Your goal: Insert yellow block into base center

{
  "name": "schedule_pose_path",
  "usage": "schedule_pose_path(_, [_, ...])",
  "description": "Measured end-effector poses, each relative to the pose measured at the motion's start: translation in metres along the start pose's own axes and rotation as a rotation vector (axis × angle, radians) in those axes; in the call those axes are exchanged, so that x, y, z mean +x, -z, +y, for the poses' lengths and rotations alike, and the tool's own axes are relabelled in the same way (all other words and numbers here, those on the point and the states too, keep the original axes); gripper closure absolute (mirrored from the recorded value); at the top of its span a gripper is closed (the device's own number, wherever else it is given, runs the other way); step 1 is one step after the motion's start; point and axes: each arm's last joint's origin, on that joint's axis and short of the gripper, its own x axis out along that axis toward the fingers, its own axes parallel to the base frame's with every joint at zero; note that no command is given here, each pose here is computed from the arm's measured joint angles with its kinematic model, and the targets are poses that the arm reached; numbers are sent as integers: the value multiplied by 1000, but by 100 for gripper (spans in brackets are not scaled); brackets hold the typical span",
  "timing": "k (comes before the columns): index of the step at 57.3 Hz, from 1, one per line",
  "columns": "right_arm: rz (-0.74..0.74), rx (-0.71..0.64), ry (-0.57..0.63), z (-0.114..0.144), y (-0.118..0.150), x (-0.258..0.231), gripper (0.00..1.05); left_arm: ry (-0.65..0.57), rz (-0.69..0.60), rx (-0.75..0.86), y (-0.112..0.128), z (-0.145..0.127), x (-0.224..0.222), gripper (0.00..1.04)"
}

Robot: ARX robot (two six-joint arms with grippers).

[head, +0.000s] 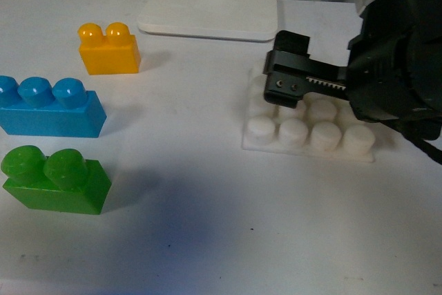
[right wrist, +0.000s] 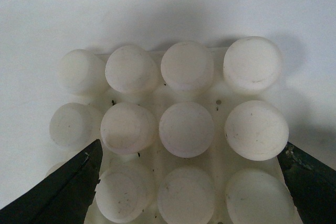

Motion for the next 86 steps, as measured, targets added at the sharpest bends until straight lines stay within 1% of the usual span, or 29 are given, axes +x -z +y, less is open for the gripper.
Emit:
schedule_pose_path(11, [6, -22, -18, 21, 9, 1, 8, 0, 0, 0, 0, 0, 0, 6])
schedule_pose_path(20, [2, -44, -8, 30, 13, 3, 8, 0, 0, 0, 0, 0, 0, 6])
schedule_pose_path(31, [1, -47, -9, 34, 13, 3, 8, 0, 0, 0, 0, 0, 0, 6])
schedule_pose_path(40, [8, -34, -28, 31, 8, -3, 9, 0, 0, 0, 0, 0, 0, 6])
schedule_pose_path(49, [5, -18, -36, 20, 3, -17, 9, 0, 0, 0, 0, 0, 0, 6])
schedule_pose_path(53, [-48, -35, -39, 15, -5, -32, 9, 0, 0, 0, 0, 0, 0, 6])
schedule_pose_path(60, [-148, -66, -97, 9, -22, -65, 9, 0, 0, 0, 0, 0, 0, 6])
schedule_pose_path(65, [-217, -85, -135, 3, -29, -86, 9, 0, 0, 0, 0, 0, 0, 6])
schedule_pose_path(69, [-294, -128, -171, -3, -32, -105, 9, 0, 0, 0, 0, 0, 0, 6])
schedule_pose_path(74, [-368, -176, -208, -14, -29, -125, 9, 0, 0, 0, 0, 0, 0, 6])
schedule_pose_path(76, [-425, -222, -194, -24, -23, -137, 9, 0, 0, 0, 0, 0, 0, 6])
schedule_pose_path(80, [-495, -265, -168, -42, -13, -153, 9, 0, 0, 0, 0, 0, 0, 6])
schedule_pose_path(86, [-560, -277, -152, -63, 2, -168, 9, 0, 0, 0, 0, 0, 0, 6])
